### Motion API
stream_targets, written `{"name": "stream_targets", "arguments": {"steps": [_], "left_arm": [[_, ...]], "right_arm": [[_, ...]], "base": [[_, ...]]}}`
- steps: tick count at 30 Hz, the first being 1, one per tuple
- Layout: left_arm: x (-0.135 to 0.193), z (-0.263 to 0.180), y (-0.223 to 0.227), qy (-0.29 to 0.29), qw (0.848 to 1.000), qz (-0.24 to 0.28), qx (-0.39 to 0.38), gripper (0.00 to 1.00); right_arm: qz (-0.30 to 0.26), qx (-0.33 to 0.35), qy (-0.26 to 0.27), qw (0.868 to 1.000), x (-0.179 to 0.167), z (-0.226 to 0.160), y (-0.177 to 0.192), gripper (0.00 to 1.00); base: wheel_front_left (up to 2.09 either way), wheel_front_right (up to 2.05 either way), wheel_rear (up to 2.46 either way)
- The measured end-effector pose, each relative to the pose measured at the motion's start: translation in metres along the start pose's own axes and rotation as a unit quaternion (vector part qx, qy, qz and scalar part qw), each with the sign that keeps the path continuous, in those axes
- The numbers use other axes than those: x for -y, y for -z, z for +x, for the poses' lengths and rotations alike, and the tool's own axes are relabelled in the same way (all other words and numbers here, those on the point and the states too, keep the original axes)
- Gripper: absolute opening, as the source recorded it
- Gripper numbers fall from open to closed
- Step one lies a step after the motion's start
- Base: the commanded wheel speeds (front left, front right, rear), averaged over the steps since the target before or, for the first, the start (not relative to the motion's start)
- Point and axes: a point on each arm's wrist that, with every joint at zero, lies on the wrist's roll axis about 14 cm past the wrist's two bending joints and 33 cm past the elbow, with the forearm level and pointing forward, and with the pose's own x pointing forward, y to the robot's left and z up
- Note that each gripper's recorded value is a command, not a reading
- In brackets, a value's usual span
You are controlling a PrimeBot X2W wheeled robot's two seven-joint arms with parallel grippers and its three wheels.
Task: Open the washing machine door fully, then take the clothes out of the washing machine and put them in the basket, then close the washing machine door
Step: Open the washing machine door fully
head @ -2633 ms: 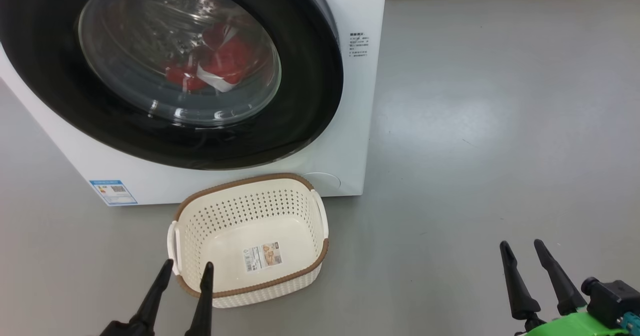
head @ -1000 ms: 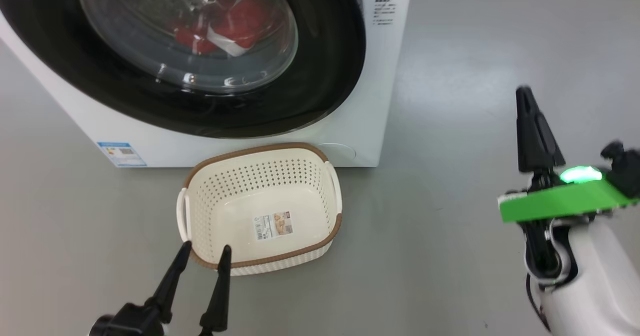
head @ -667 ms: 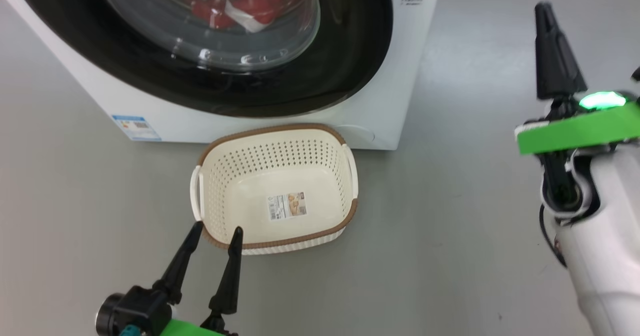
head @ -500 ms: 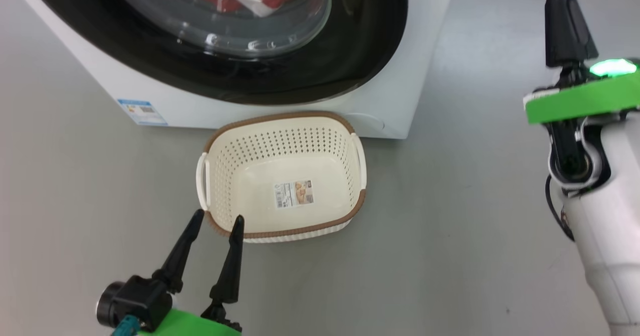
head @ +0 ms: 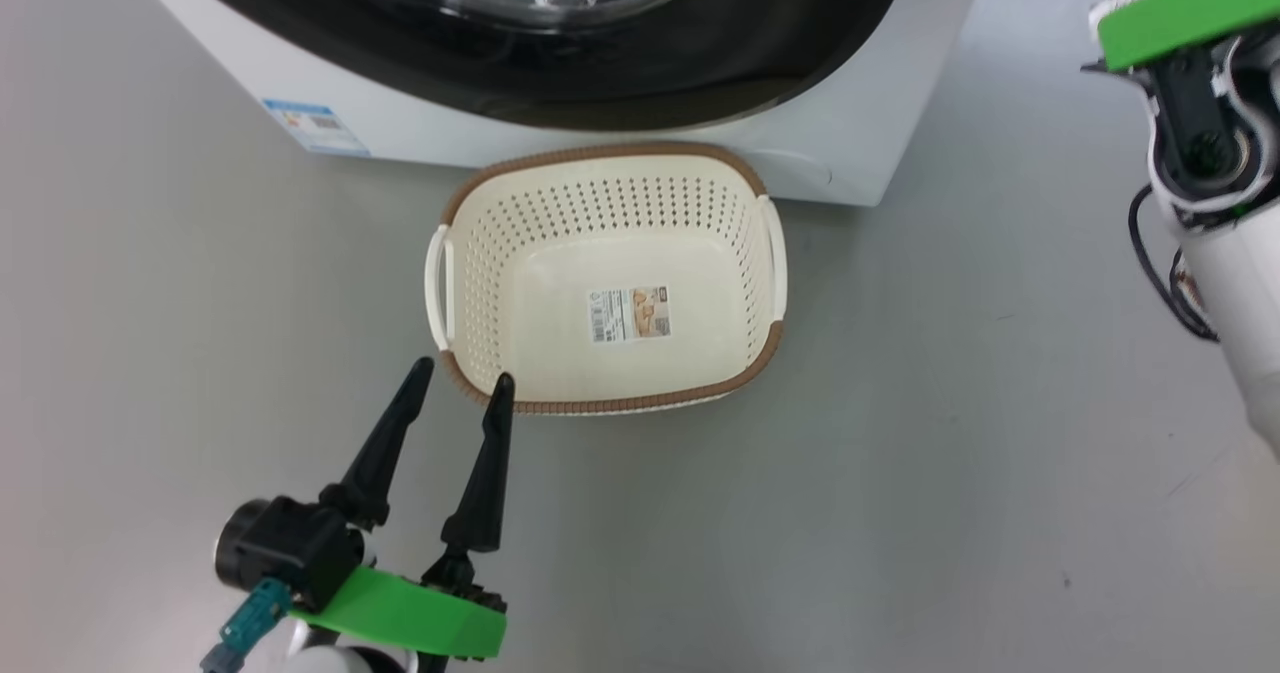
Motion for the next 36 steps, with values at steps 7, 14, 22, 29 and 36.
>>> {"name": "stream_targets", "arguments": {"steps": [7, 14, 22, 29, 36], "left_arm": [[-0.005, 0.012, 0.006, -0.003, 1.000, 0.000, -0.006, 1.00], [-0.014, 0.017, 0.012, -0.014, 1.000, -0.002, -0.013, 1.00], [-0.016, 0.023, 0.016, -0.014, 1.000, -0.002, -0.018, 1.00], [-0.020, 0.025, 0.021, -0.020, 1.000, -0.009, -0.022, 1.00], [-0.020, 0.029, 0.018, -0.019, 1.000, -0.010, -0.017, 1.00]], "right_arm": [[0.050, -0.071, -0.023, 0.996, -0.002, 0.025, 0.029, 0.00], [0.095, -0.148, -0.032, 0.984, 0.002, 0.037, 0.062, 0.00], [0.138, -0.217, -0.029, 0.966, 0.012, 0.043, 0.086, 0.00], [0.174, -0.253, -0.025, 0.951, 0.019, 0.048, 0.097, 0.00], [0.182, -0.283, -0.029, 0.941, 0.016, 0.049, 0.106, 0.00]], "base": [[0.00, 0.00, 0.00], [0.00, 0.00, 0.00], [0.00, 0.00, 0.00], [0.00, 0.00, 0.00], [0.00, 0.00, 0.00]]}}
